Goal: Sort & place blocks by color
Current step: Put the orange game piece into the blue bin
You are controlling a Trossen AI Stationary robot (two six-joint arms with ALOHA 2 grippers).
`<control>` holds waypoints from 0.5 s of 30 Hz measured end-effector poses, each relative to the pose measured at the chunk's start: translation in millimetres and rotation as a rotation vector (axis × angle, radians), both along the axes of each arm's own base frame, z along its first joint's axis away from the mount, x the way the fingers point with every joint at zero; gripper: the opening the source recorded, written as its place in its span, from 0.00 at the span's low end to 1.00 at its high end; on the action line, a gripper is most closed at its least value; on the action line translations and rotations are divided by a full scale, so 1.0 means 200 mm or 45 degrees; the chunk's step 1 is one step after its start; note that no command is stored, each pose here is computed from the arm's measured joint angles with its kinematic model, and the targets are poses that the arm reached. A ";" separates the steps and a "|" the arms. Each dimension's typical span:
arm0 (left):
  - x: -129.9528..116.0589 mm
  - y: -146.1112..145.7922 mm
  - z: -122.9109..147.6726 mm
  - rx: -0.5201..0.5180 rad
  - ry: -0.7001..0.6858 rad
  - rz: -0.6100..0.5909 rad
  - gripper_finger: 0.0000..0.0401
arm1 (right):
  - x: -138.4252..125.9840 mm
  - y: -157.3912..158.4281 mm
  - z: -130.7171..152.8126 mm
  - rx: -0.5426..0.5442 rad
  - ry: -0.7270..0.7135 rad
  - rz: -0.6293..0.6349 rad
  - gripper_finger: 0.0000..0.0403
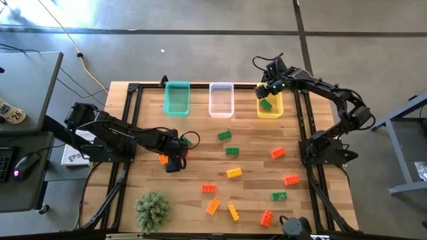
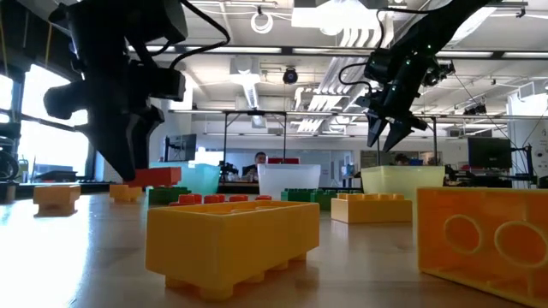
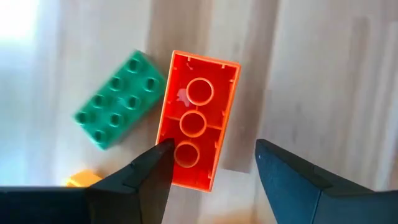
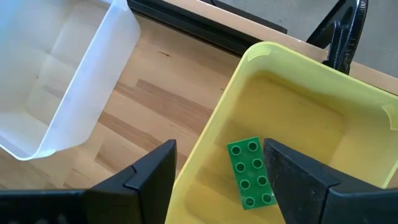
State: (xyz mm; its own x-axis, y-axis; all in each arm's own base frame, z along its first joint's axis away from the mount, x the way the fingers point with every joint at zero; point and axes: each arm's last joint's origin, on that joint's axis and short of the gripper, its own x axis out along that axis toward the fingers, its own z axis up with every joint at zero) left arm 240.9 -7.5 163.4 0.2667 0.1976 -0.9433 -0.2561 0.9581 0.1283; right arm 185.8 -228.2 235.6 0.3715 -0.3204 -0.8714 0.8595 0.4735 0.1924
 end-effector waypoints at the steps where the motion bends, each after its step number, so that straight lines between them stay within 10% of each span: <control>1: 0.00 0.00 0.01 0.027 -0.010 0.008 0.52 | 0.00 0.00 0.00 0.000 0.000 0.000 0.56; 15: -0.08 0.26 0.19 0.289 -0.186 0.246 0.40 | 0.00 0.00 0.00 0.000 0.000 -0.002 0.56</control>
State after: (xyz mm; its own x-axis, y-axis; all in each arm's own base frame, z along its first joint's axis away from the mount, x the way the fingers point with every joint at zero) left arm 224.3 44.1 202.1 0.3327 0.4587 -0.8239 -0.4616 0.8411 0.2819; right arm 185.8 -228.2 235.6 0.3713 -0.3207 -0.8714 0.8601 0.4724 0.1926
